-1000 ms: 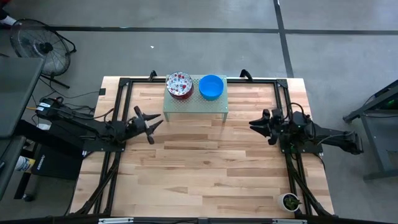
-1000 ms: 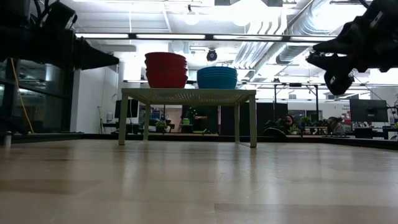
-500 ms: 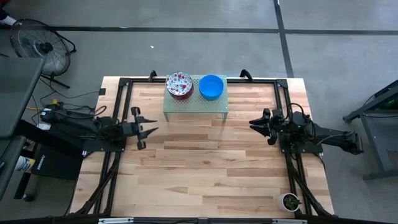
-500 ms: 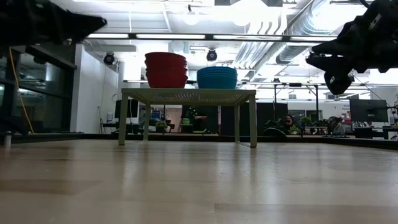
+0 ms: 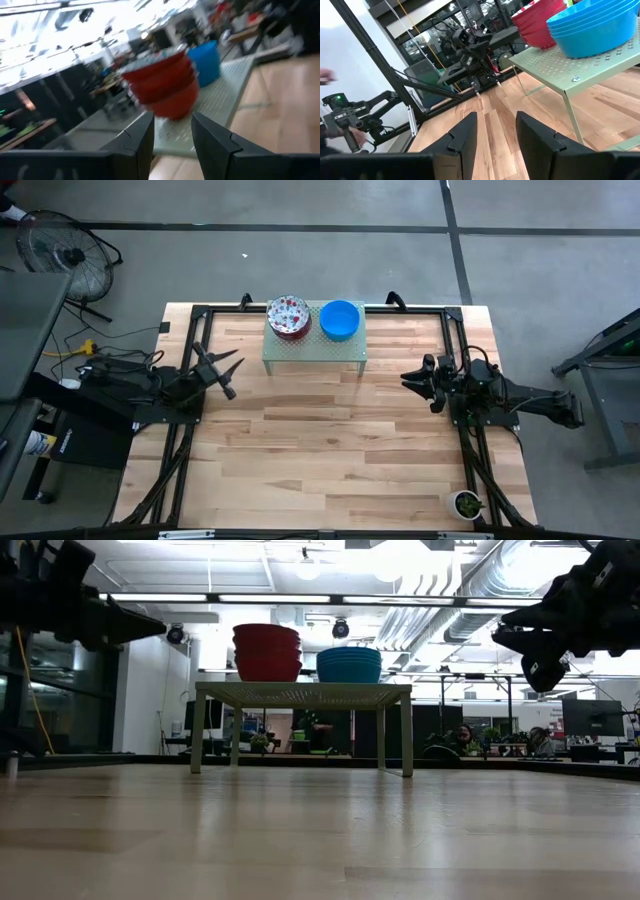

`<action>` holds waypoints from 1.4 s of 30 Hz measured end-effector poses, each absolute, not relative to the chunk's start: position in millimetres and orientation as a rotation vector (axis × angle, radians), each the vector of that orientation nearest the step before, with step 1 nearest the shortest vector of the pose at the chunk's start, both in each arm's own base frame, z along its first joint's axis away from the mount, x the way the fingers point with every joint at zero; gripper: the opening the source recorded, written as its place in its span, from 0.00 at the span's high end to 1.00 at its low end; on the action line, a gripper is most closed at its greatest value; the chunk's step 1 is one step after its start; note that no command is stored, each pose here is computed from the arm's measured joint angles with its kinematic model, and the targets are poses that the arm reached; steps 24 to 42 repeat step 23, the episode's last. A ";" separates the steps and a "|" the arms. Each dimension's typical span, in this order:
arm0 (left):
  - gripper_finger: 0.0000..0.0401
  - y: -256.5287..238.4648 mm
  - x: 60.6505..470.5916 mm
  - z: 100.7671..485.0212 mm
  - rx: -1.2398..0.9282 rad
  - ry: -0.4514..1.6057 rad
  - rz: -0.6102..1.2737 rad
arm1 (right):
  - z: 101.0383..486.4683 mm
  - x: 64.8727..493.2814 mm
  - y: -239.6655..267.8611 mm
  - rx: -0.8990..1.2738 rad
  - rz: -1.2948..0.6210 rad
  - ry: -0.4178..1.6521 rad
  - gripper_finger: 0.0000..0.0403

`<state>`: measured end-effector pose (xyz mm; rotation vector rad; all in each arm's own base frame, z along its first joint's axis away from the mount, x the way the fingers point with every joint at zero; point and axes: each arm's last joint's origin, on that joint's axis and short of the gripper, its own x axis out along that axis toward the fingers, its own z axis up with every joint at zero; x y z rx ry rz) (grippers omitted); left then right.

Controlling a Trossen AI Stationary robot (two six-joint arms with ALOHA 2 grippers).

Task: Pick & Place Mini bowls
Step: Return to Home Position

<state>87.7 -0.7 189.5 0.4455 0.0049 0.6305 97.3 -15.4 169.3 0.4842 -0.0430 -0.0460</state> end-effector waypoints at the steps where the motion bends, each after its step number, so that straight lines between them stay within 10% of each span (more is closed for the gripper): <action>1: 0.68 -0.2 87.5 189.0 0.449 0.020 0.648 | 169.3 97.3 -15.4 0.484 -0.046 -0.043 0.69; 42: 0.68 -1.0 89.0 177.4 0.538 0.144 0.595 | 169.4 97.3 -15.5 0.484 -0.046 -0.044 0.69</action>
